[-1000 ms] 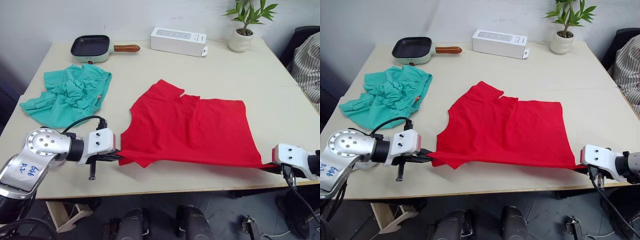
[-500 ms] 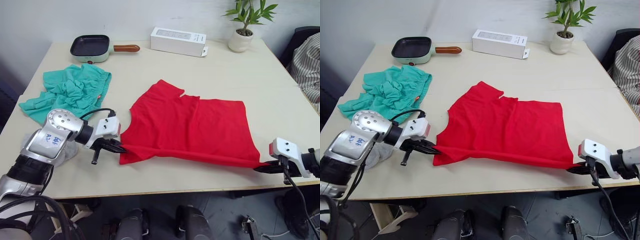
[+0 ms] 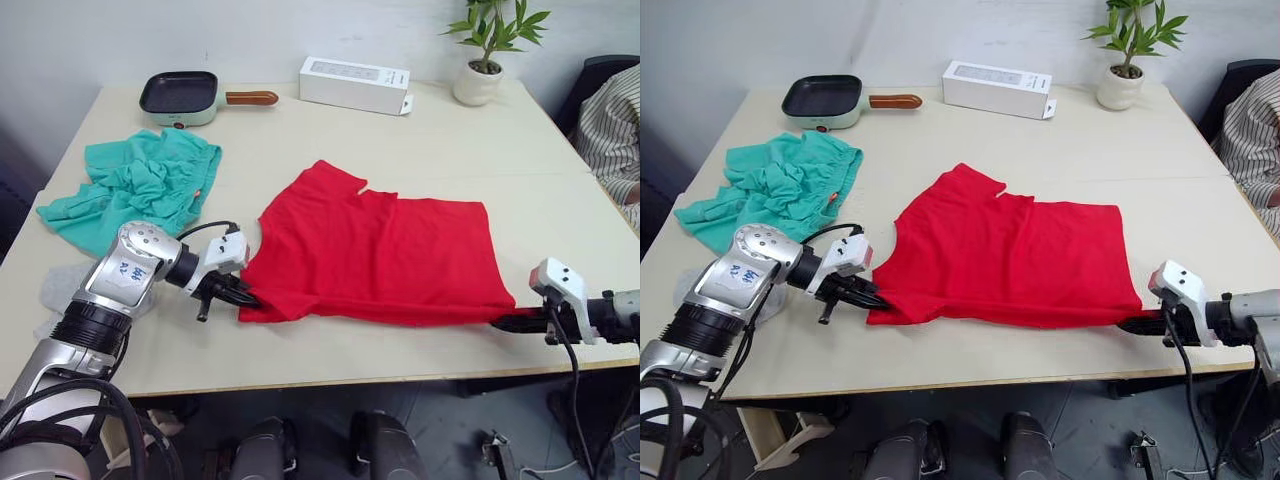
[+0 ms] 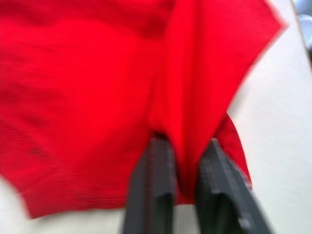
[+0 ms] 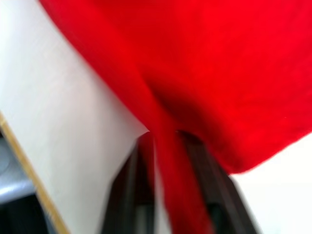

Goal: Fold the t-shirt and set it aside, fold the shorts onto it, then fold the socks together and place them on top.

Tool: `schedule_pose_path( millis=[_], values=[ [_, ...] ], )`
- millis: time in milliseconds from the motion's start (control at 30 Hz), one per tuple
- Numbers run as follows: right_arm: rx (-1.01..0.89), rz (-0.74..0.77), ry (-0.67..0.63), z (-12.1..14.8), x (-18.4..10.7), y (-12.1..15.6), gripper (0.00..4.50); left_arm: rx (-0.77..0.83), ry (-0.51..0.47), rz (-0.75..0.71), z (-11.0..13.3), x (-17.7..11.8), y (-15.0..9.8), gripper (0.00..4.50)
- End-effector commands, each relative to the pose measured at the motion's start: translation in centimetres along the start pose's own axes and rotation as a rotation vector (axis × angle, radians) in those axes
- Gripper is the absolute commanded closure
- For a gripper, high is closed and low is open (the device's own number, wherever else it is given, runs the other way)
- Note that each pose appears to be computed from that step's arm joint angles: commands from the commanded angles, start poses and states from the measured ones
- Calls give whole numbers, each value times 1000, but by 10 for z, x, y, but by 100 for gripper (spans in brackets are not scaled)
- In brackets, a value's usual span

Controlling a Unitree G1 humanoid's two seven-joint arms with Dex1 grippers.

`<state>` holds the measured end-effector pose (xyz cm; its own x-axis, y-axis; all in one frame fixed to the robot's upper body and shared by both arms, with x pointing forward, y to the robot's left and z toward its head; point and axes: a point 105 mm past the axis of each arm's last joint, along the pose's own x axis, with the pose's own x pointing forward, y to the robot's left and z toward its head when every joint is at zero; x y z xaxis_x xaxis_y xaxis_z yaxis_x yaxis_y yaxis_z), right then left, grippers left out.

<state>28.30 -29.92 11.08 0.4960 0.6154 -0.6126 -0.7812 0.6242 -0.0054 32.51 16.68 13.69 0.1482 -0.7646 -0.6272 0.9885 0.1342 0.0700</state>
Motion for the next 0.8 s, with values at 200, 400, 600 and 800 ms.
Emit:
schedule_pose_path(
  millis=[200,400,600,800],
  values=[
    [1,-276,-202,8,-35,-22,64,-28,-243,320,12,-22,21,89],
    [2,-338,-308,12,-63,-20,22,-25,-292,451,0,-51,19,24],
    [-175,-112,-351,36,-30,41,213,142,-312,257,12,-42,-28,188],
    [-277,52,-397,35,25,89,437,225,-311,84,14,12,-62,389]
  ],
)
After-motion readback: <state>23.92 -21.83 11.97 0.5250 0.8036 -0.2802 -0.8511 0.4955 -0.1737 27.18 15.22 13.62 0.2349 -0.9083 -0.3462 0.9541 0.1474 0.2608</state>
